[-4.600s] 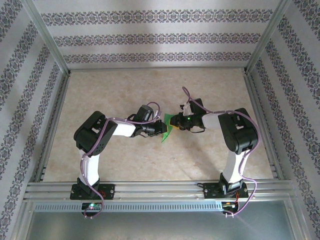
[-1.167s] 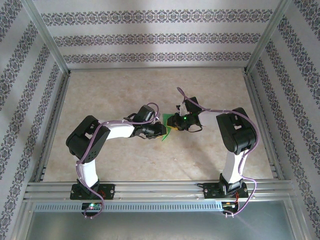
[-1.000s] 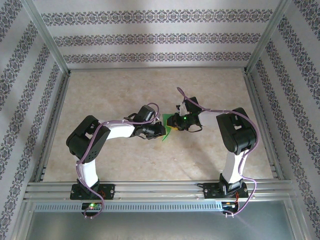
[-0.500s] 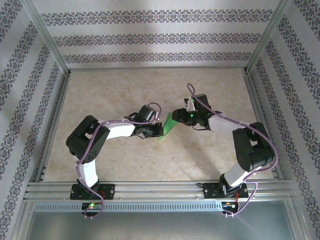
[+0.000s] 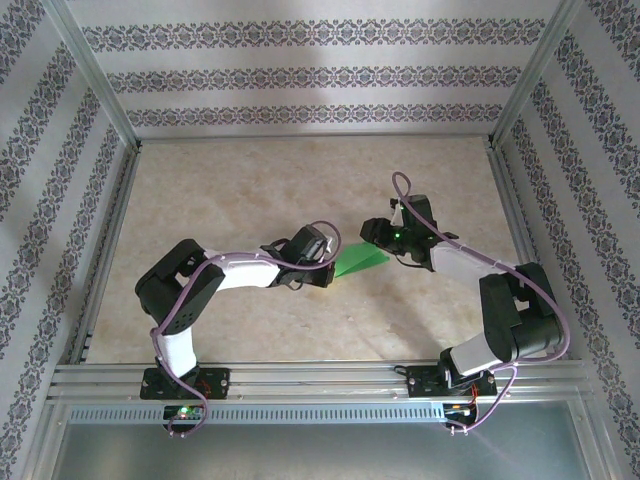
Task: Fold a paper plane with a square sheet of paper (pick it up from the middle)
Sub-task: Fold the wing for the fifth time at the center of the table.
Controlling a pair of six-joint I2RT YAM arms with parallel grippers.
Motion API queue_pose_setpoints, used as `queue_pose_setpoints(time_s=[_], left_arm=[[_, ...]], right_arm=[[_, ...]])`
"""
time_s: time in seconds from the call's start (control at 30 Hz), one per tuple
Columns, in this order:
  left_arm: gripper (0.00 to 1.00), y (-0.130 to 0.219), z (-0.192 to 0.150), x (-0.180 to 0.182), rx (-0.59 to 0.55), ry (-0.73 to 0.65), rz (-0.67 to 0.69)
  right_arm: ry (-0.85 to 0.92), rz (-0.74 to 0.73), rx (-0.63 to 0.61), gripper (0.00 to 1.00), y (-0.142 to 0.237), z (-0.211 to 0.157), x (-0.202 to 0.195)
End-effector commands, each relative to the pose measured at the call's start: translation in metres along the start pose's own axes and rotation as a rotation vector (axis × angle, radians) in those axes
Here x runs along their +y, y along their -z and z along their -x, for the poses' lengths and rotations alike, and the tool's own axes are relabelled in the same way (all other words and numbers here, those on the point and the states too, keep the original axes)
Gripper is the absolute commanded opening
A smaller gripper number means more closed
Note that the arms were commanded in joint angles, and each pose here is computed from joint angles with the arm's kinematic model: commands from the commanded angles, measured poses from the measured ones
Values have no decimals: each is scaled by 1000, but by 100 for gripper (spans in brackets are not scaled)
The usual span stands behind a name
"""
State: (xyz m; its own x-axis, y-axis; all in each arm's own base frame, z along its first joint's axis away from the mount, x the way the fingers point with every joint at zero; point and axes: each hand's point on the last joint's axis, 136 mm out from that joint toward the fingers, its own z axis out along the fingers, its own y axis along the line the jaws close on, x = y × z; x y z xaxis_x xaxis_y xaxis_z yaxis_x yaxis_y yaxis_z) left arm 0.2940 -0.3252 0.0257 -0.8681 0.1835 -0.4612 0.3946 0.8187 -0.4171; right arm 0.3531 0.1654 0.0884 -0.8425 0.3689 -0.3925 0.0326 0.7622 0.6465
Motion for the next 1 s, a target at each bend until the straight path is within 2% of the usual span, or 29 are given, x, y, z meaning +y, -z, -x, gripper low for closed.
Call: queue_pose_setpoints(time_s=[0.0,0.2,0.37,0.63,0.97], left_arm=[[0,7,5,-6,-57,-74,7],[0,6,2,-12,-37,-76,-19],[0,6,3,-14,4,-30,-8],[0,1,2,-14,58,61,2],[0,-7,-2,-9,99,148,-15]], right_arm=[[-25,-24,-54,48,8,8,-8],[-47,-32,-121,52,26,20,-11],[4,19,-141,52,41,23,4],[40,133,-10,44,32,-25,22],[42,136,112,35,3,-64,21]])
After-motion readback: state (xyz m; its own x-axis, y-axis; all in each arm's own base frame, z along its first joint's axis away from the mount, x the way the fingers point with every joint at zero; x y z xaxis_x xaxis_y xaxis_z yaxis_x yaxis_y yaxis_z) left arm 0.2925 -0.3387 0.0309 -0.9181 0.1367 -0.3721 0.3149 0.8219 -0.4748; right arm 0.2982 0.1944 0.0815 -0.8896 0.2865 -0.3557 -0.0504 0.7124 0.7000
